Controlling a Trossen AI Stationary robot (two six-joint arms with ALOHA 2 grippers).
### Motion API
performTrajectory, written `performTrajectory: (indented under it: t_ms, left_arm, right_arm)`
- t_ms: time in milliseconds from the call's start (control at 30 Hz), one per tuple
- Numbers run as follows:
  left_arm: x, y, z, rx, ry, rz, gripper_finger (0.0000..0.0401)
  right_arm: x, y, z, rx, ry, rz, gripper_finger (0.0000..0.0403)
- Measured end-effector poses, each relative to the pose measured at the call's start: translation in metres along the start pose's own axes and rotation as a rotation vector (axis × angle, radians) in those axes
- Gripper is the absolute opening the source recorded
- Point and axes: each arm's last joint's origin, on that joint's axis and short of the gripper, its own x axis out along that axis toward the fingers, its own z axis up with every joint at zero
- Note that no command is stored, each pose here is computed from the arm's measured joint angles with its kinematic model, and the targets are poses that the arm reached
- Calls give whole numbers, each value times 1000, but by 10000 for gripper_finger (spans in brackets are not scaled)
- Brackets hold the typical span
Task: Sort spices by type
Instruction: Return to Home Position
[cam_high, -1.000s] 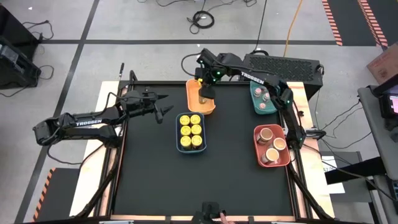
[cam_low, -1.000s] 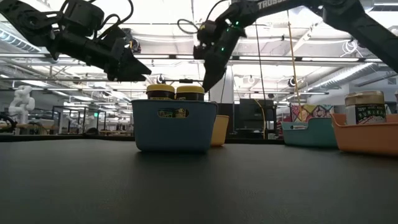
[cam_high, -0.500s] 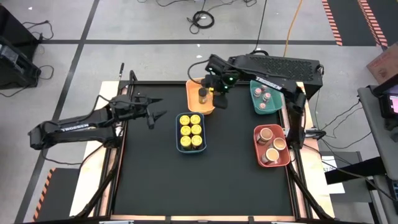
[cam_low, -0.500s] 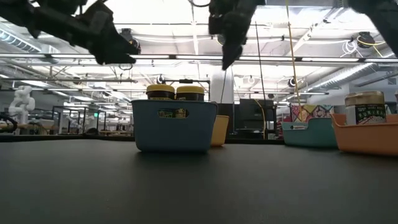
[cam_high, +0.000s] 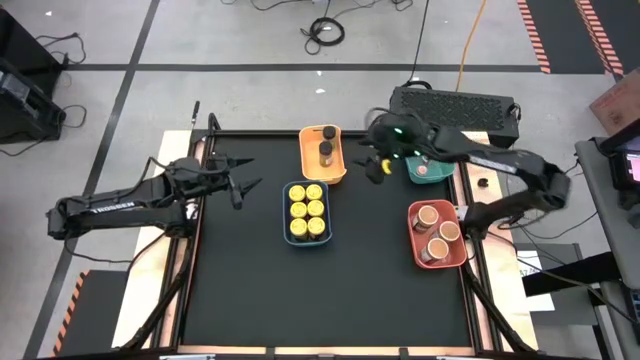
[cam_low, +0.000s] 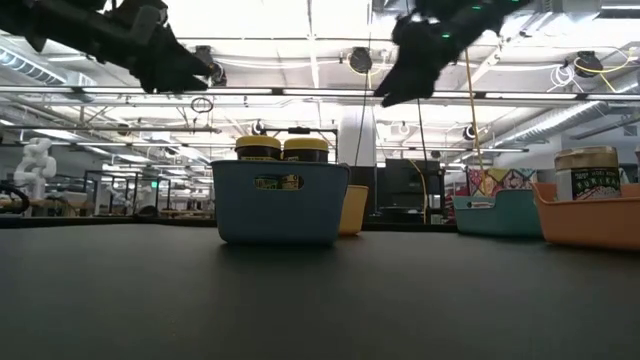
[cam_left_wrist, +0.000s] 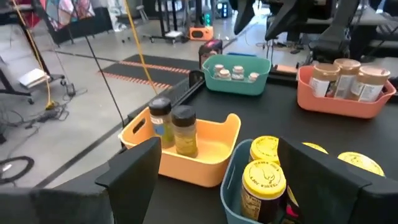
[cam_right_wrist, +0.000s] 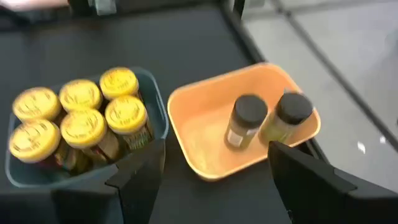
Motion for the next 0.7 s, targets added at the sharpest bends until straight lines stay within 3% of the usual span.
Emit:
performTrajectory:
  t_ms: [367,567,700]
  left_arm:
    - [-16,-3,-10,24,-172,-79,325]
    - [-23,-4,-9,10,-203,-142,325]
    - [-20,-5,-21,-12,-219,-168,325]
  right_arm:
    - [-52,15,-78,52,-372,-17,279]
    - [-64,22,-110,62,-429,56,271]
    - [-67,25,-123,76,-433,124,229]
